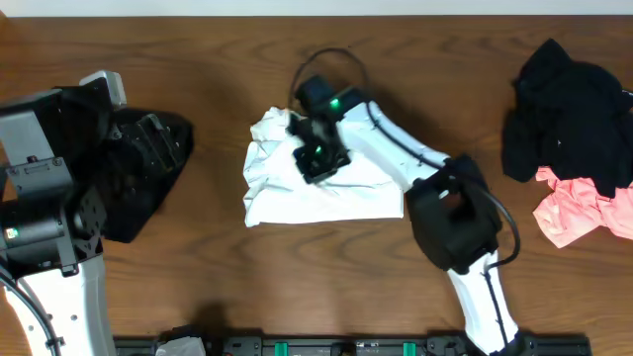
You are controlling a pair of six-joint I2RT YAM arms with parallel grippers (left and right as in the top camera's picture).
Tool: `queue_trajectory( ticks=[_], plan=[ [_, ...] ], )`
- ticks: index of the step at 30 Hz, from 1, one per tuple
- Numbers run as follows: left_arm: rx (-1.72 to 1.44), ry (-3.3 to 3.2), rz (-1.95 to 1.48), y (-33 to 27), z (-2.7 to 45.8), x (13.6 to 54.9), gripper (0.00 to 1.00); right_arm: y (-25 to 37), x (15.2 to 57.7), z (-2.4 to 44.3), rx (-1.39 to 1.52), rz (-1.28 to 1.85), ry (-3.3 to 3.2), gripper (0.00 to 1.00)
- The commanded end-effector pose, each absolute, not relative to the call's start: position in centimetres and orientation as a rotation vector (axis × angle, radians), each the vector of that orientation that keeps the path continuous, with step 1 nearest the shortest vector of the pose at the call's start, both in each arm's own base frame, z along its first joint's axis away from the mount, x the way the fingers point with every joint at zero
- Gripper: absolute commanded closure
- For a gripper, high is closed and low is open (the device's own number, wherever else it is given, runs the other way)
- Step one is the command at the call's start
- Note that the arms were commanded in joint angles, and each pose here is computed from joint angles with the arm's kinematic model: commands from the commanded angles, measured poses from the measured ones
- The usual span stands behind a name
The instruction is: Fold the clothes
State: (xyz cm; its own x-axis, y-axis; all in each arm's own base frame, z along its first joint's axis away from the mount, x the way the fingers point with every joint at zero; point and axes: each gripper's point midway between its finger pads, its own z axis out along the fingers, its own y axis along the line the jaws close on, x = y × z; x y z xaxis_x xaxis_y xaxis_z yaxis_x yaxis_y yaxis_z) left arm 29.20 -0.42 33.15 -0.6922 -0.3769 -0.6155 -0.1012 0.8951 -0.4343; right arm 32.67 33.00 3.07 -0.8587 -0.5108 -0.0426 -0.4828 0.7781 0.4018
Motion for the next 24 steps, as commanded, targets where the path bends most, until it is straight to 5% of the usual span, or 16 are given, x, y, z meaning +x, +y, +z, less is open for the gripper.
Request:
queue_trajectory(
  ticks=[1, 13, 19, 24],
  plan=[
    [-0.303, 2.289, -0.475, -0.6, 34.0, 29.0, 0.36, 36.0, 29.2, 5.1, 1.136, -0.751, -2.756, 0.98],
    [-0.306, 2.294, -0.476, -0.6, 33.9, 29.0, 0.36, 34.3, 30.7, 5.6, 1.187, -0.646, -2.815, 0.98],
    [-0.315, 2.324, -0.48, -0.5, 33.1, 29.4, 0.36, 35.7, 30.0, 13.8, 1.378, -1.295, -2.584, 0.99],
    [-0.324, 2.343, -0.485, -0.3, 32.5, 29.9, 0.36, 34.9, 32.0, 13.0, 1.224, -1.168, -2.74, 0.99]
  ],
)
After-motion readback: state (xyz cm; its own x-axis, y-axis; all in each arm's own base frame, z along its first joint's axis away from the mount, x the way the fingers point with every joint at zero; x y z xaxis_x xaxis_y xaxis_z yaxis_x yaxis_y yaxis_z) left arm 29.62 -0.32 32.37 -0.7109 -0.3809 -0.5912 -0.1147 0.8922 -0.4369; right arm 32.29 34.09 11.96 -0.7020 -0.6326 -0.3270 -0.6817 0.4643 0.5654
